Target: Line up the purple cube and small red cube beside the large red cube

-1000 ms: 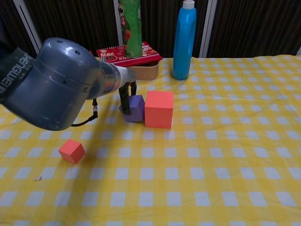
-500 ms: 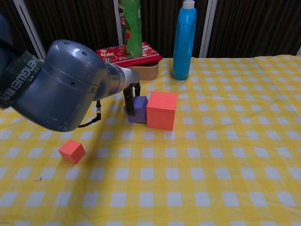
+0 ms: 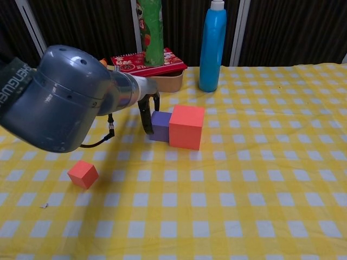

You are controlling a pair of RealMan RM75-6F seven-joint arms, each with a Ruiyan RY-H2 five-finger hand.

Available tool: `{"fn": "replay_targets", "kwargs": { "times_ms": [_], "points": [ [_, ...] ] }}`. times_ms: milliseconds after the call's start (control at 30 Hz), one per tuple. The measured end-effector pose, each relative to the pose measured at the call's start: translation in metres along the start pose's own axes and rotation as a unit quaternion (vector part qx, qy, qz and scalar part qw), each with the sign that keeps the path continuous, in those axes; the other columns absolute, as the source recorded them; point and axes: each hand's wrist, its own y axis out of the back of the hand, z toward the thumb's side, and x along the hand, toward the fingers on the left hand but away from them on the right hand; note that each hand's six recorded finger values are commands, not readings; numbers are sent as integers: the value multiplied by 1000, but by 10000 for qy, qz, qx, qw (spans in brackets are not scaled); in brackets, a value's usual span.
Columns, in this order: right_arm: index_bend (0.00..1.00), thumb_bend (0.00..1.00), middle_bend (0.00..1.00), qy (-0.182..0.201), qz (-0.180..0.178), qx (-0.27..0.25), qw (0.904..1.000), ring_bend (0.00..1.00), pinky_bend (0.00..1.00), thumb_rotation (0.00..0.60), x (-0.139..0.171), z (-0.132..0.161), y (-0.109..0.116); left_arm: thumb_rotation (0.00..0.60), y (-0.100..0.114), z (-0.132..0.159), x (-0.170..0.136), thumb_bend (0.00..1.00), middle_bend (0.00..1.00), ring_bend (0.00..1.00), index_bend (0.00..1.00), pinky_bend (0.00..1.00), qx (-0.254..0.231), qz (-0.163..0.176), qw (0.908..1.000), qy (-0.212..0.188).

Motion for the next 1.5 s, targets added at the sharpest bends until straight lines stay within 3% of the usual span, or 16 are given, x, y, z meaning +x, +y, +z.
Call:
{"fn": "replay_targets", "kwargs": {
  "times_ms": [267,467,600,800,1100,1267,1500],
  "points": [
    [0,367,0,-22,-17,67,10000,0,36,600,-1,-1,0,600,8,-17,-21,236,0,0,251,37,-143,157,9995,-253],
    [0,367,0,-89,-61,126,9999,0,36,600,-2,-3,1,600,21,-53,-49,236,0,0,258,37,59,667,9961,-567],
    [0,367,0,-142,-59,184,9997,0,36,600,-4,-4,1,600,19,-86,-73,236,0,0,288,37,167,930,9927,-750],
    [0,367,0,-172,-79,233,9996,0,36,600,-5,-2,-1,600,-2,-121,-105,236,0,0,323,37,340,1018,9887,-1046],
    [0,367,0,-200,-101,264,9994,0,36,600,-6,-2,-2,600,-39,-136,-136,236,0,0,339,37,734,965,9798,-1592],
    [0,367,0,-201,-87,276,9994,0,36,600,-6,-2,-2,600,-56,-142,-136,238,0,0,346,37,1033,938,9752,-1720],
    [0,367,0,-193,-79,277,9994,0,36,600,-6,-2,-2,600,-89,-146,-124,240,0,0,340,37,1110,586,9782,-1656]
  ]
}}
